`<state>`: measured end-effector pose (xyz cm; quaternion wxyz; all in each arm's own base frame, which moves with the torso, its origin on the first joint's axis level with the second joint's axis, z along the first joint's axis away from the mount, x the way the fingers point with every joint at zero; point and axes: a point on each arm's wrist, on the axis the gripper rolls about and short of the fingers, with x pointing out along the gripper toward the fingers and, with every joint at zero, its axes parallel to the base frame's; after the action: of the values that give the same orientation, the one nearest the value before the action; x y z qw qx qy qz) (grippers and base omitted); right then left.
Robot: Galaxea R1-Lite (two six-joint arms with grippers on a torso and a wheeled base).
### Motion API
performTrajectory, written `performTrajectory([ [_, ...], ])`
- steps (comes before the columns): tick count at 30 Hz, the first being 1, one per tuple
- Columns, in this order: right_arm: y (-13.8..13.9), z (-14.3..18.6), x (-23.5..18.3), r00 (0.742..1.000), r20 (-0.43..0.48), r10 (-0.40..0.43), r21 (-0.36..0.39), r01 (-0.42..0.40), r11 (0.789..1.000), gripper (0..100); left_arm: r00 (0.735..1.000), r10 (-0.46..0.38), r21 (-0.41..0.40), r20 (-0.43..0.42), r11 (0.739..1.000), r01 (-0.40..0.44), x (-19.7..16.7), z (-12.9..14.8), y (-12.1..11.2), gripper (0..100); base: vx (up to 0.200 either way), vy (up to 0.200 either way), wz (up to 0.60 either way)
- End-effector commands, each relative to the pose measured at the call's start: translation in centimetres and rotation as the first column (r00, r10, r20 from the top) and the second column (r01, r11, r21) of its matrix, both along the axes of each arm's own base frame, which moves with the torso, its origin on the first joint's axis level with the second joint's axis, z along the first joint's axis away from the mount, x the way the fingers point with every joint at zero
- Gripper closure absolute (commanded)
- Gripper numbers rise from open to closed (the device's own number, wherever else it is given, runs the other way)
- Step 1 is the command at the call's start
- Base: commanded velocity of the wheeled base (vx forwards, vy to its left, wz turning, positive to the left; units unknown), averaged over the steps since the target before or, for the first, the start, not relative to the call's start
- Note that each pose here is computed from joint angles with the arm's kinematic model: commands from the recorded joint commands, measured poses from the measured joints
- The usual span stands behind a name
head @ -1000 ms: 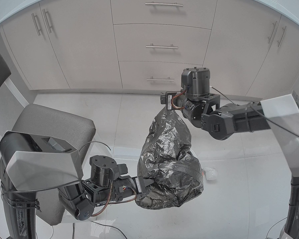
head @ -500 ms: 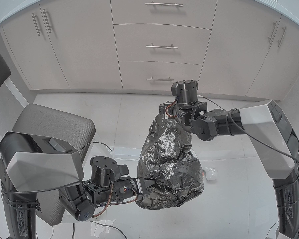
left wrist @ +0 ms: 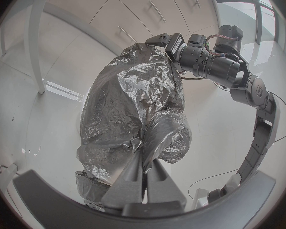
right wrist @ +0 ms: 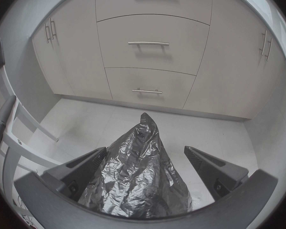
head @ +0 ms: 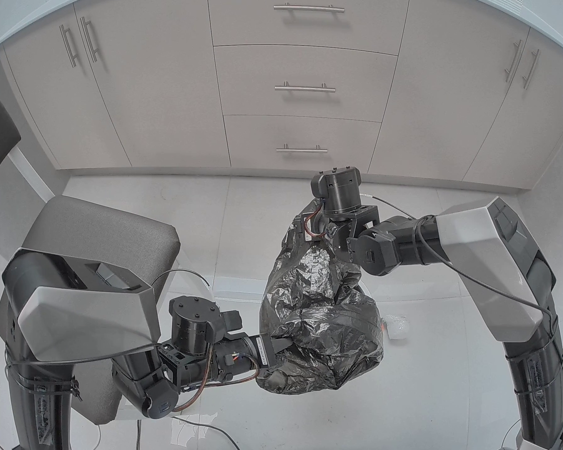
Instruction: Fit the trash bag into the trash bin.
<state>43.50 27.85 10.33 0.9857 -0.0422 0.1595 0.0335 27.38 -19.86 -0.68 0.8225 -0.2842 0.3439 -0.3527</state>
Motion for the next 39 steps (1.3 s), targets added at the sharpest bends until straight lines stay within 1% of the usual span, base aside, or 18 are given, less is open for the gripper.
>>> performTrajectory([
  [1, 0.0, -0.4, 0.1, 1.000, -0.008, -0.001, -0.006, 0.001, 1.000, 0, 1.000, -0.001, 0.003, -0.004, 1.000, 0.001, 0.0, -0.2, 0.0, 100, 0.000, 0.000, 0.00],
  [6, 0.1, -1.2, 0.2, 1.000, -0.020, 0.001, -0.014, -0.001, 1.000, 0, 1.000, -0.001, 0.001, -0.004, 1.000, 0.001, 0.0, -0.2, 0.0, 100, 0.000, 0.000, 0.00],
  [7, 0.1, -1.2, 0.2, 1.000, -0.020, 0.001, -0.014, -0.001, 1.000, 100, 1.000, -0.001, 0.001, -0.004, 1.000, 0.001, 0.0, -0.2, 0.0, 100, 0.000, 0.000, 0.00],
  [10, 0.1, -1.9, 0.3, 1.000, -0.030, 0.000, -0.020, 0.000, 1.000, 100, 1.000, 0.000, 0.002, -0.006, 1.000, 0.001, 0.0, -0.2, 0.0, 100, 0.000, 0.000, 0.00],
  [16, 0.1, -1.9, 0.3, 1.000, -0.030, 0.000, -0.020, 0.000, 1.000, 100, 1.000, 0.001, 0.002, -0.005, 1.000, -0.001, 0.0, -0.2, 0.0, 100, 0.000, 0.000, 0.00],
  [19, 0.1, -1.6, 0.3, 1.000, -0.027, 0.000, -0.018, 0.000, 1.000, 100, 1.000, 0.000, 0.003, -0.007, 1.000, 0.001, 0.0, -0.3, 0.0, 100, 0.000, 0.000, 0.00],
  [23, -0.1, -0.5, -0.6, 1.000, -0.031, 0.005, -0.022, -0.006, 1.000, 100, 1.000, 0.000, 0.003, -0.007, 1.000, 0.001, 0.0, -0.3, 0.0, 100, 0.000, 0.000, 0.00],
  [25, -0.1, -0.5, -1.2, 0.998, -0.055, 0.010, -0.037, -0.012, 0.999, 100, 1.000, 0.001, 0.003, -0.006, 1.000, -0.001, 0.0, -0.3, 0.0, 100, 0.000, 0.000, 0.00],
  [26, 0.0, -0.8, -2.2, 0.995, -0.097, 0.020, -0.051, -0.025, 0.998, 100, 1.000, 0.001, 0.003, -0.006, 1.000, -0.001, 0.0, -0.3, 0.0, 100, 0.000, 0.000, 0.00],
  [27, 0.0, -0.8, -2.3, 0.995, -0.100, 0.021, -0.051, -0.026, 0.998, 100, 1.000, 0.001, 0.003, -0.006, 1.000, -0.001, 0.0, -0.3, 0.0, 100, 0.000, 0.000, 0.00],
  [28, 0.4, -1.9, -3.3, 0.988, -0.151, 0.024, -0.031, -0.029, 0.999, 100, 1.000, 0.000, 0.004, -0.005, 1.000, 0.000, 0.0, -0.3, 0.0, 100, 0.000, 0.000, 0.00],
  [30, 0.8, -3.4, -4.5, 0.976, -0.214, 0.039, -0.012, -0.042, 0.999, 100, 1.000, 0.000, 0.003, -0.007, 1.000, 0.001, 0.0, -0.3, 0.0, 100, 0.000, 0.000, 0.00],
  [33, 0.9, -5.5, -5.7, 0.951, -0.300, 0.078, 0.016, -0.077, 0.997, 100, 1.000, 0.001, 0.005, -0.009, 1.000, -0.001, 0.0, -0.4, 0.0, 100, 0.000, 0.000, 0.00],
  [35, 0.8, -6.1, -5.8, 0.944, -0.320, 0.081, 0.022, -0.079, 0.997, 100, 1.000, 0.000, 0.006, -0.008, 1.000, 0.000, 0.0, -0.4, 0.0, 100, 0.000, 0.000, 0.00],
  [39, 0.5, -7.8, -5.5, 0.935, -0.350, 0.061, 0.025, -0.056, 0.998, 100, 1.000, 0.000, 0.006, -0.008, 1.000, 0.000, 0.1, -0.4, 0.0, 100, 0.000, 0.000, 0.00],
])
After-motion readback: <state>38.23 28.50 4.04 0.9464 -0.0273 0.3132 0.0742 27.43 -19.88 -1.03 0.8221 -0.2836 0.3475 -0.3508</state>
